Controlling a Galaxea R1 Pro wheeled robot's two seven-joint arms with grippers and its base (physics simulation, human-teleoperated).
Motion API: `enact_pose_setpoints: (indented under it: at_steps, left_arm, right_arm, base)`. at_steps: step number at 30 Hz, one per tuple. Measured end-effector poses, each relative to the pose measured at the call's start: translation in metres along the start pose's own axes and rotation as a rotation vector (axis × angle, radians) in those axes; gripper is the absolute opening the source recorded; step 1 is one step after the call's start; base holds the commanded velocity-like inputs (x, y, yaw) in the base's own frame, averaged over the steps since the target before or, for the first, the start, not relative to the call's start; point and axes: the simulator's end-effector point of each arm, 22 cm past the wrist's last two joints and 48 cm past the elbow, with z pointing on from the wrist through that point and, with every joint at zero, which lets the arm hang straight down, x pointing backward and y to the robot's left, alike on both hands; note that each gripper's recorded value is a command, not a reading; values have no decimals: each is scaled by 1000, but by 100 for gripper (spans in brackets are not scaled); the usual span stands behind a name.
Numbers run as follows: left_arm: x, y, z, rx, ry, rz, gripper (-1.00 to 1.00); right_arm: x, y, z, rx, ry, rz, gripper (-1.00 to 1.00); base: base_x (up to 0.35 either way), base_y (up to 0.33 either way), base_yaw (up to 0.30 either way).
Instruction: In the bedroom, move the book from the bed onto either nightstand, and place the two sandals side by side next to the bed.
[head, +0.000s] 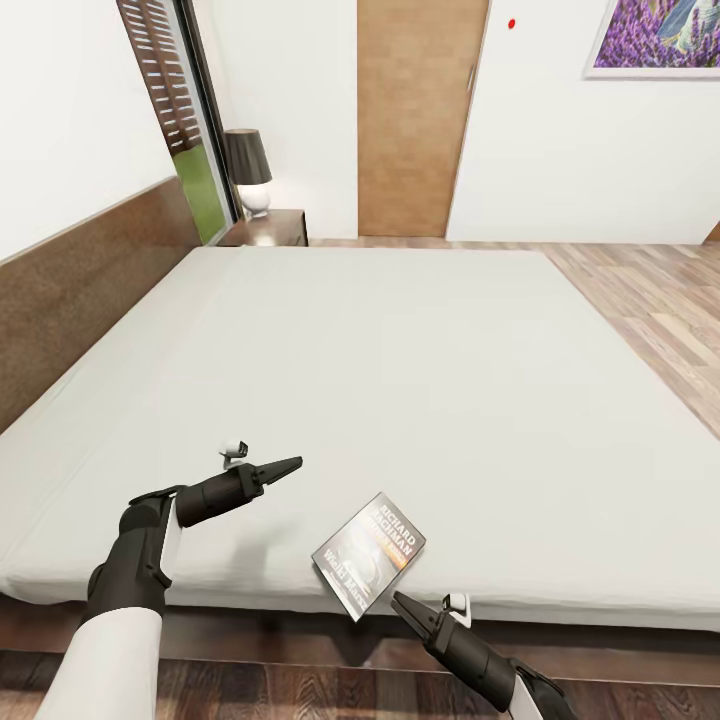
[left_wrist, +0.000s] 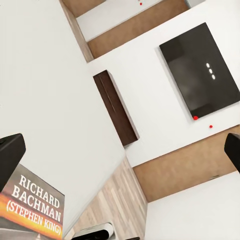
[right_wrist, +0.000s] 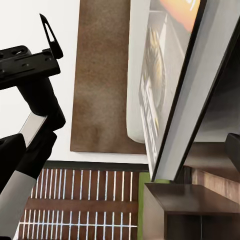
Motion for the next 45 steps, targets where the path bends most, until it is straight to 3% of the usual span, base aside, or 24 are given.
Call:
enact_pose_setpoints:
  at_steps: [13, 21, 24, 45]
  left_arm:
    - [4, 5, -1, 0, 0, 0, 100]
    - [3, 5, -1, 0, 0, 0, 100]
    - [4, 5, 0, 0, 1, 0, 100]
    - [3, 5, -1, 1, -2, -1, 100]
  right_arm:
    - [1, 2, -2, -35, -7, -14, 100]
    - [1, 1, -2, -34, -7, -15, 100]
    - [1, -7, 0, 1, 0, 1, 100]
    - [1, -7, -1, 2, 0, 2, 100]
  base:
    - [0, 0, 0]
    - [-9, 8, 0]
    - [-165, 134, 0]
    - [-17, 64, 0]
